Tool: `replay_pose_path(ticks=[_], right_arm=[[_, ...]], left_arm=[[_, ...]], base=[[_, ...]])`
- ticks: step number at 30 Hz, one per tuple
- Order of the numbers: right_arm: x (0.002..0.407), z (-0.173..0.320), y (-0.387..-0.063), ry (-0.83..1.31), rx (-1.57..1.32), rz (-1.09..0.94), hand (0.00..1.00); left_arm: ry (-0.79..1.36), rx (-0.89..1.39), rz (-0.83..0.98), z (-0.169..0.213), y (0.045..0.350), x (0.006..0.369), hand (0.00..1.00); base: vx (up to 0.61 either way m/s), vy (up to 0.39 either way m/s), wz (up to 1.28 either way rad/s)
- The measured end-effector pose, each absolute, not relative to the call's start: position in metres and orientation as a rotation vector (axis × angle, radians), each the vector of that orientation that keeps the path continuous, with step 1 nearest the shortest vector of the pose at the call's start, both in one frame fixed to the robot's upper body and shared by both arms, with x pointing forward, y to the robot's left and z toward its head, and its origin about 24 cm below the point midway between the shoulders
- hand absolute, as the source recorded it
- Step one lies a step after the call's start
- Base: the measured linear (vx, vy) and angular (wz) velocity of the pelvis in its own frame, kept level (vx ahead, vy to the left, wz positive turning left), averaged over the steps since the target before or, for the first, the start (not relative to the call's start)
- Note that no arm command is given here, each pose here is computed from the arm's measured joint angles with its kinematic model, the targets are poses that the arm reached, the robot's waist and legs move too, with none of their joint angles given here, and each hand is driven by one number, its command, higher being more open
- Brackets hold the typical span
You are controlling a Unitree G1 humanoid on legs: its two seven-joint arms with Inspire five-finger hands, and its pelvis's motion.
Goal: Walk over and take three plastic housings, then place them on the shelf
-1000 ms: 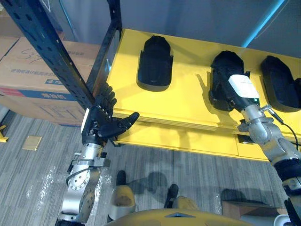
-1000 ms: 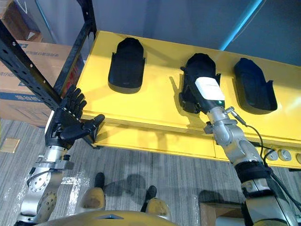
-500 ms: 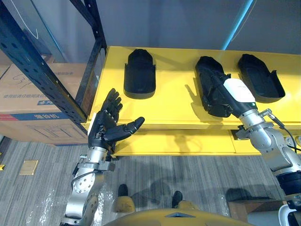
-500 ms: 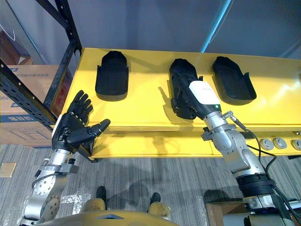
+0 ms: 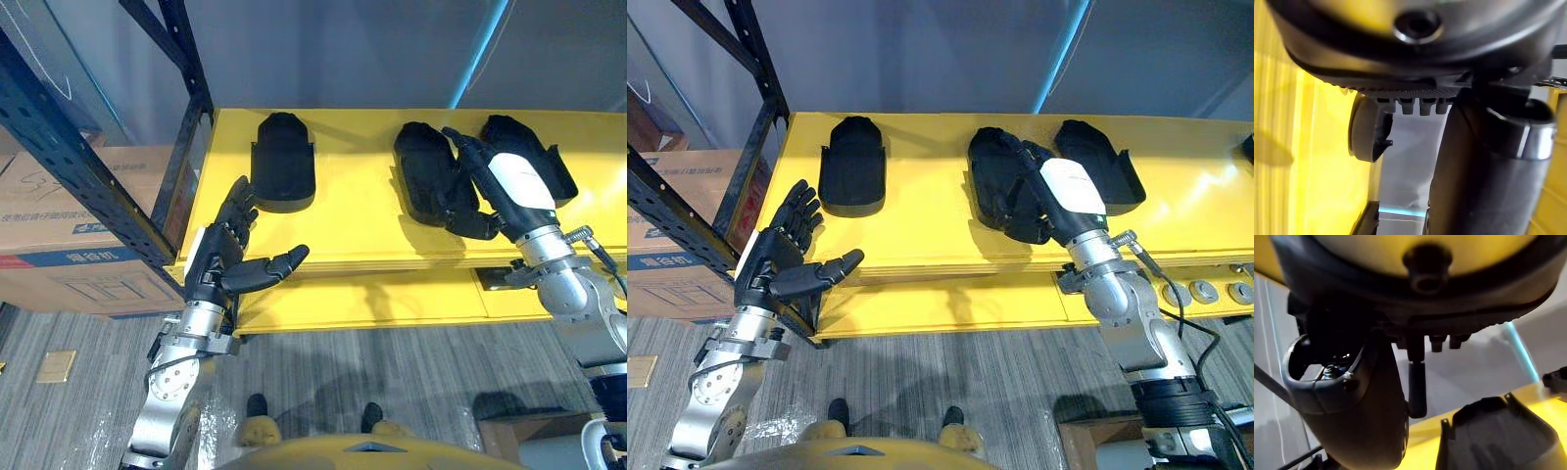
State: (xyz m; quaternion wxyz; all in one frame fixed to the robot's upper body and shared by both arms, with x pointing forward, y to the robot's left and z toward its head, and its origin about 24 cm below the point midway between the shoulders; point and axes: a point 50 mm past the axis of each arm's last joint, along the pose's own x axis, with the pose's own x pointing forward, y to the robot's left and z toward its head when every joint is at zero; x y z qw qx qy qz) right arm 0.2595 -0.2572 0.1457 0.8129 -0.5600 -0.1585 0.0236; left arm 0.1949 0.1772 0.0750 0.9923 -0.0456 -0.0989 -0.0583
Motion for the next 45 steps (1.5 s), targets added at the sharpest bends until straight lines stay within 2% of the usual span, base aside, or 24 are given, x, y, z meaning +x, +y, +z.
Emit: replay_pose_path(ticks=[16, 17, 23, 33, 34, 38, 45], right_arm=[[0.259, 0.119, -0.267, -0.089, -1.225, 0.125, 1.00], [0.260, 0.116, -0.268, -0.073, -1.225, 0.128, 0.00], [0.265, 0.115, -0.273, -0.093, -1.221, 0.064, 0.00], [0.262, 0.158, -0.271, -0.390, -1.224, -0.130, 0.00], [0.260, 0.164, -0.270, -0.428, -1.222, -0.151, 1.00], [0.257, 0.174, -0.267, -0.482, -1.221, -0.155, 1.00], [0.256, 0.156, -0.266, -0.341, -1.247, -0.020, 1.00]], left_arm=[[-0.191, -0.089, -0.103, 0.074, 0.178, 0.195, 1.00], [-0.190, -0.086, -0.104, 0.074, 0.178, 0.195, 1.00], [-0.188, -0.075, -0.109, 0.075, 0.179, 0.195, 1.00], [-0.189, -0.075, -0.122, 0.075, 0.179, 0.194, 1.00], [-0.189, -0.075, -0.125, 0.075, 0.179, 0.194, 1.00], [-0.189, -0.075, -0.128, 0.075, 0.179, 0.194, 1.00], [-0.181, -0.075, -0.129, 0.073, 0.179, 0.193, 1.00]], base=[[0.00, 0.002, -0.04], [-0.01, 0.002, 0.03], [0.00, 0.000, 0.06], [0.00, 0.000, 0.00], [0.00, 0.000, 0.00], [0.00, 0.000, -0.01], [0.00, 0.000, -0.02]])
